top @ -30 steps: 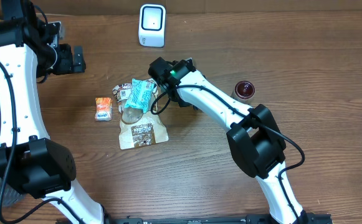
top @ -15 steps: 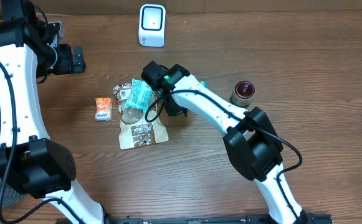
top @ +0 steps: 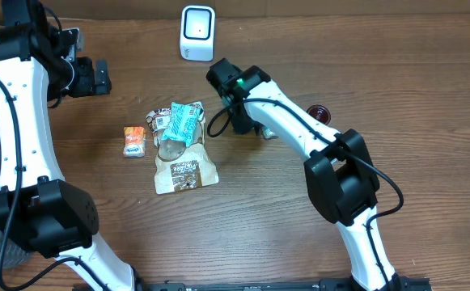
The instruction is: Scan the item barcode
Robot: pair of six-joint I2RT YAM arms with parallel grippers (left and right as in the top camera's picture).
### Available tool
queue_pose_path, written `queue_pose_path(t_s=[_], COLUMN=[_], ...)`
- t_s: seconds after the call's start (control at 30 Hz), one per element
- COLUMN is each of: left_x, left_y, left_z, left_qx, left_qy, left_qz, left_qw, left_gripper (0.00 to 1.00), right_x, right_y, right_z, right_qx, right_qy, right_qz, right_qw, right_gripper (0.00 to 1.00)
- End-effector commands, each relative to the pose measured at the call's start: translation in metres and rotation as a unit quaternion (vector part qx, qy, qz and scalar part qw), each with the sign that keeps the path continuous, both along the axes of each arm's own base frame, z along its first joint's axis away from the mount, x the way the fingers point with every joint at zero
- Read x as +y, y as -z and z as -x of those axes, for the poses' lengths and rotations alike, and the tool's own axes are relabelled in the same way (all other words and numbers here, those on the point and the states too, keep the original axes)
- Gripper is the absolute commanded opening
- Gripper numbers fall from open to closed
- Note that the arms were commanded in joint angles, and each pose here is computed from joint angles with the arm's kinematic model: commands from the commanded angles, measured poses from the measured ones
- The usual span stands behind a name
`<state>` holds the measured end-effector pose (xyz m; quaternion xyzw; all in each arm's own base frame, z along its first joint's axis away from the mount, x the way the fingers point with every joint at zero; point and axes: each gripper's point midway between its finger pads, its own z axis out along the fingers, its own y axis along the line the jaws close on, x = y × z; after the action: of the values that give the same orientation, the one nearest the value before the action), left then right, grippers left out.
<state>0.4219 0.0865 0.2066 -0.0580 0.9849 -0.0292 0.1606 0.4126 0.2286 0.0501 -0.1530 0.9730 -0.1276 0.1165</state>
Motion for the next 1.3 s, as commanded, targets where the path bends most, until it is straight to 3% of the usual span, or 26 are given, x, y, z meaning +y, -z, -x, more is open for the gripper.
queue_pose_path(t_s=[0.0, 0.33, 0.8, 0.97, 1.13, 1.27], left_x=[-0.005, -0.005, -0.005, -0.005, -0.005, -0.005], left_y=[-0.005, -0.005, -0.005, -0.005, -0.005, -0.005], left_z=[0.001, 0.001, 0.001, 0.001, 0.001, 0.001], left_qx=[-0.007, -0.007, -0.007, -0.007, -0.007, -0.007], left_qy=[0.015, 0.015, 0.015, 0.015, 0.015, 0.015], left_qz=[-0.002, -0.002, -0.002, -0.002, -0.002, -0.002], left_qw=[1.000, 1.000, 1.000, 1.000, 1.000, 1.000], left_gripper=[1.00, 1.00, 1.00, 1.00, 1.00, 1.00], right_x=[-0.007, -0.028, -0.040, -0.039, -0.034, -0.009], right_y=[0.010, 0.026, 0.043, 0.043, 0.035, 0.015], right_z=[0.000, -0.007, 0.001, 0.003, 0.008, 0.013], right_qx=[-0.005, -0.014, 0.006, 0.008, 0.016, 0.039], right_qy=[-0.031, -0.013, -0.006, -0.008, -0.003, -0.007], right_qz=[0.040, 0.059, 0.061, 0.062, 0.058, -0.018], right_qw=[0.999, 0.998, 0.998, 0.998, 0.998, 0.999], right_gripper=[0.43, 0.41, 0.17, 0.04, 0.04, 0.04])
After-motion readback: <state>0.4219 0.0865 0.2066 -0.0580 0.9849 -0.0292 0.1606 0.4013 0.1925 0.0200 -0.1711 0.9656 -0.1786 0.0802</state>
